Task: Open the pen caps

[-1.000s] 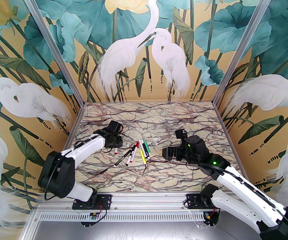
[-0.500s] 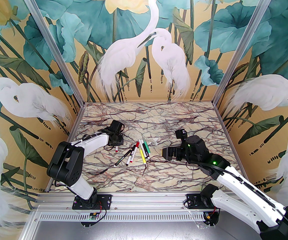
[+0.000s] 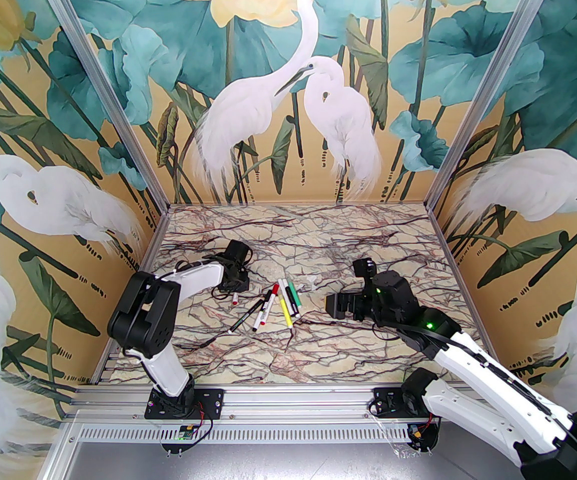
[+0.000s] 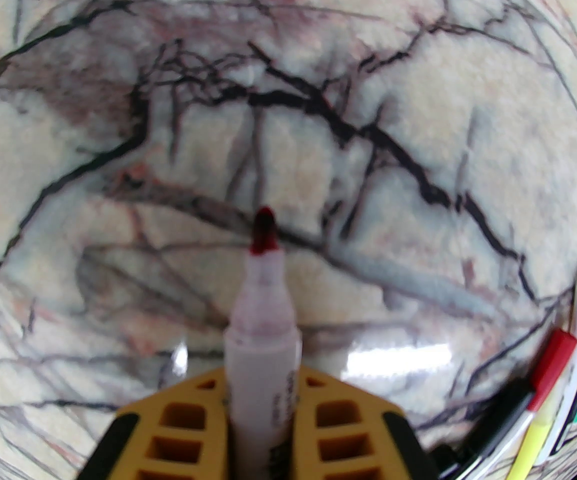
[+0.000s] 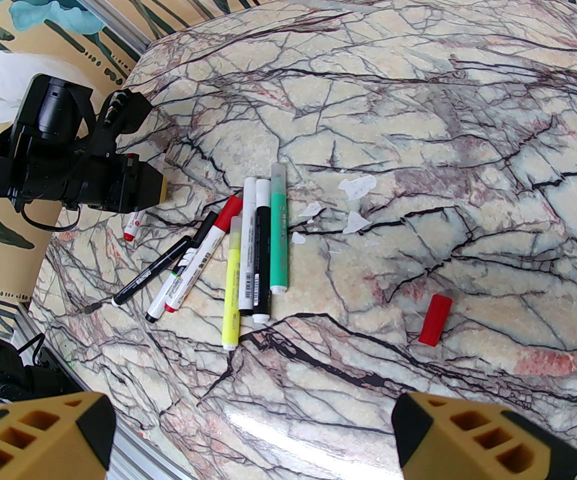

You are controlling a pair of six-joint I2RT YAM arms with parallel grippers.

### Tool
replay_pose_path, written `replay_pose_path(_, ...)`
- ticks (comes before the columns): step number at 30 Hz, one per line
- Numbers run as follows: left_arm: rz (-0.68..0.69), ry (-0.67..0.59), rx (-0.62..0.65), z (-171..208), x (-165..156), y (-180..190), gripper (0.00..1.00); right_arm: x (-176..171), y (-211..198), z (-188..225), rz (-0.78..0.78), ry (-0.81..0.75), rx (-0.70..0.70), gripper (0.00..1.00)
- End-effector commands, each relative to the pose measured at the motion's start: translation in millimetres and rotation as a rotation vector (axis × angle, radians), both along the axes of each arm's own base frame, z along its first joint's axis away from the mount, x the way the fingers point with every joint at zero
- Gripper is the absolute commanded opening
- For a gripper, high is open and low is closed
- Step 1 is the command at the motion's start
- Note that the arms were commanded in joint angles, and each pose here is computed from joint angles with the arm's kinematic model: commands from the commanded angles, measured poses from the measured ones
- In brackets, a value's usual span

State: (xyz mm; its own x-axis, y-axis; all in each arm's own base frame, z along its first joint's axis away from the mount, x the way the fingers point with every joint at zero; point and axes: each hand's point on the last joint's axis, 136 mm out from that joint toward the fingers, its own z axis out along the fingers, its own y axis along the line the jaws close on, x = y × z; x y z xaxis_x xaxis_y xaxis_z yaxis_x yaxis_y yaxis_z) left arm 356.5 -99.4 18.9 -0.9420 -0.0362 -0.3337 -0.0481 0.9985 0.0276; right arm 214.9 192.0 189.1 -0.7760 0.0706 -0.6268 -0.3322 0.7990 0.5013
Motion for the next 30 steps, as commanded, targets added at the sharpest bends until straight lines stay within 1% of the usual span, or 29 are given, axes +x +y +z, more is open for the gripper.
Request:
replay_pose_path(1,0.022,0.022,0.027,1,4,7,0.1,2,-2,5,-0.027,-0.003,0.003,0.99)
replay_pose_path(6,0.013,0.057,0.025,-7,4,5,0.12,3,-4,6,-0.038,-0.005,-0.001,0.99)
replay_pose_path(15,0.014,0.096,0.022,-15,1,4,0.24,2,-7,7,-0.047,-0.01,-0.007,0.99)
replay_pose_path(18,0.016,0.106,0.022,-18,1,3,0.26,1,-8,7,-0.05,-0.01,-0.009,0.99)
replay_pose_path(26,0.017,0.115,0.021,-19,-1,3,0.27,1,-8,7,-0.051,-0.011,-0.007,1.0)
replay_pose_path(30,0.015,0.115,0.02,-19,-1,3,0.32,1,-8,8,-0.051,-0.013,-0.006,0.99)
